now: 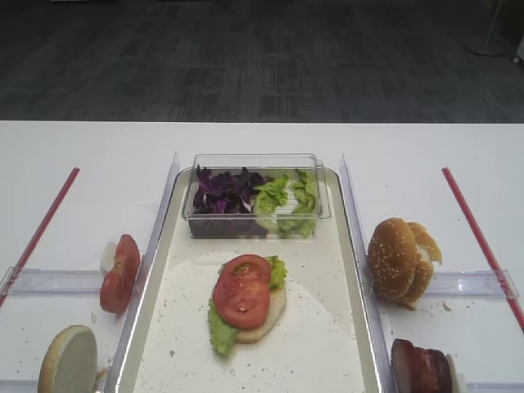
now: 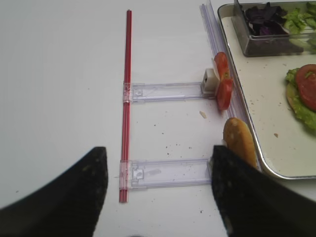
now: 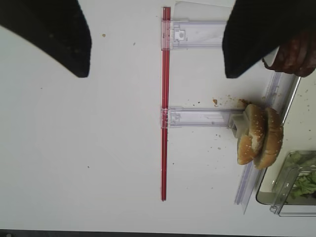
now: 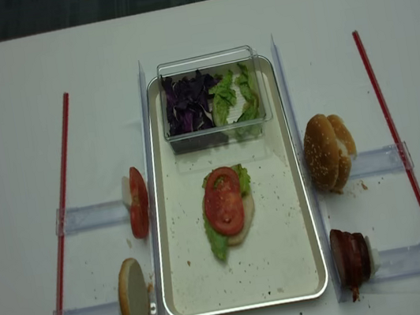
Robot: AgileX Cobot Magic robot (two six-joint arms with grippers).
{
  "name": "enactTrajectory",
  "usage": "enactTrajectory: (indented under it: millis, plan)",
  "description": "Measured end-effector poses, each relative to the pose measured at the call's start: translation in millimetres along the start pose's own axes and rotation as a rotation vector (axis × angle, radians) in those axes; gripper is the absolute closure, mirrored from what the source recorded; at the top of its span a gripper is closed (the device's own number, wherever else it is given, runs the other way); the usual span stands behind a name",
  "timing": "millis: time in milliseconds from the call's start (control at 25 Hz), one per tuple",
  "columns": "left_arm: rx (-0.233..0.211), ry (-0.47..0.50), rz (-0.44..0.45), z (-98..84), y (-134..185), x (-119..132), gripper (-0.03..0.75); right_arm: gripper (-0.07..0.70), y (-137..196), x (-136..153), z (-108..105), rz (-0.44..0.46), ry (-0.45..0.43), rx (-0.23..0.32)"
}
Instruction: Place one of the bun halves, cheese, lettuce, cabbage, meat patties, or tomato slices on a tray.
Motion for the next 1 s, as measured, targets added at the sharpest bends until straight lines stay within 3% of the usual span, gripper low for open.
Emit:
enactTrajectory:
  millis: [1000]
  plan:
    - [0.0,0.0,0.0,0.0,0.0,0.0,0.296,0.061,0.0,0.0,0.0,0.0,0.0,0.0]
Point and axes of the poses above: a point on each arm's last joint axis where the gripper is mounted, x pointing out along that axis toward the gripper, z along the wrist's bending axis when the last joint is at zero, y = z × x, the point moved 2 cm from there along x, pointing out along that axis toward the gripper, and after that the axes turned 2 degrees about x, right-handed, at the moved point
